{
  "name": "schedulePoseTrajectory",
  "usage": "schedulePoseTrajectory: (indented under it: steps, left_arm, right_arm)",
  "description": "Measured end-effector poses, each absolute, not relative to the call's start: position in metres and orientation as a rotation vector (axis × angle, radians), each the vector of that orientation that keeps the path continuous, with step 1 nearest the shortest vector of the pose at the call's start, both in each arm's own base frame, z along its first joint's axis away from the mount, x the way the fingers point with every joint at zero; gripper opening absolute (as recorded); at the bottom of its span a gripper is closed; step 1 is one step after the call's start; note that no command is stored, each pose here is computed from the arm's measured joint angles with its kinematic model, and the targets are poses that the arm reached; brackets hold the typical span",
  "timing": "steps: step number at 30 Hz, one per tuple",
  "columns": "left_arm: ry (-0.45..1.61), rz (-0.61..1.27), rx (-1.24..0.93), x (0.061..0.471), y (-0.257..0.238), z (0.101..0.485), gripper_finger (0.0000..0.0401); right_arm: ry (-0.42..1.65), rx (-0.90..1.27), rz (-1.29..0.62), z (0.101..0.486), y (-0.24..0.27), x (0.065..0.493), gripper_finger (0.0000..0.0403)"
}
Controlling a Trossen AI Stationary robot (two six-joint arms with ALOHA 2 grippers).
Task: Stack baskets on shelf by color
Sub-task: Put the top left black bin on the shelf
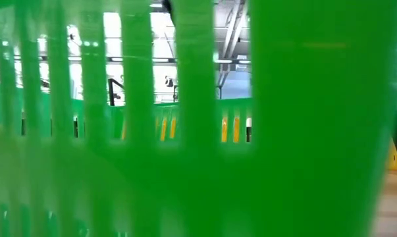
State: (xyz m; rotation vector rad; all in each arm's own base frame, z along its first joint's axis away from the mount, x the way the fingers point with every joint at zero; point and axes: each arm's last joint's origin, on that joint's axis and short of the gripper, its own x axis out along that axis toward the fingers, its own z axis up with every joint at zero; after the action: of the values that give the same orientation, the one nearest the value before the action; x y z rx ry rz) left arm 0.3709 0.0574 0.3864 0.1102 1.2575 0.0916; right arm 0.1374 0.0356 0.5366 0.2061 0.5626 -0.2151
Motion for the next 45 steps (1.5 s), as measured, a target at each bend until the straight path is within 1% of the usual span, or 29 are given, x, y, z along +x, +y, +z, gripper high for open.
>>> schedulePoseTrajectory:
  steps: [2,8,11,15,20,24,29,34,37,40,45]
  left_arm:
    - [1.255,0.070,0.040,0.366,0.047,0.389,0.0123]
    - [1.227,0.106,0.023,0.357,0.016,0.398,0.0123]
    - [1.239,0.184,0.038,0.346,0.001,0.397,0.0123]
    - [1.242,0.313,0.037,0.320,-0.015,0.395,0.0123]
    - [1.220,0.488,-0.138,0.274,-0.034,0.387,0.0123]
    - [1.195,0.635,-0.315,0.238,-0.050,0.370,0.0123]
    - [1.207,0.740,-0.479,0.208,-0.070,0.344,0.0123]
    - [1.235,0.813,-0.594,0.200,-0.084,0.327,0.0123]
    - [1.205,0.874,-0.653,0.199,-0.088,0.319,0.0123]
    - [1.195,0.910,-0.673,0.198,-0.088,0.315,0.0123]
    - [1.168,0.910,-0.652,0.199,-0.087,0.315,0.0123]
  right_arm:
    - [0.580,0.183,-0.215,0.534,0.038,0.145,0.0001]
    - [0.643,0.137,-0.218,0.525,0.046,0.167,0.0001]
    - [0.670,0.105,-0.200,0.522,0.051,0.177,0.0001]
    - [0.677,0.097,-0.174,0.522,0.052,0.176,0.0001]
    - [0.657,0.106,-0.171,0.525,0.049,0.167,0.0001]
    - [0.635,0.112,-0.168,0.529,0.045,0.158,0.0001]
    - [0.633,0.090,-0.162,0.529,0.045,0.157,0.0001]
    - [0.642,0.084,-0.166,0.528,0.046,0.161,0.0004]
    - [0.652,0.079,-0.168,0.526,0.047,0.165,0.0008]
    - [0.655,0.078,-0.168,0.526,0.048,0.166,0.0009]
    - [0.666,0.077,-0.169,0.524,0.049,0.171,0.0009]
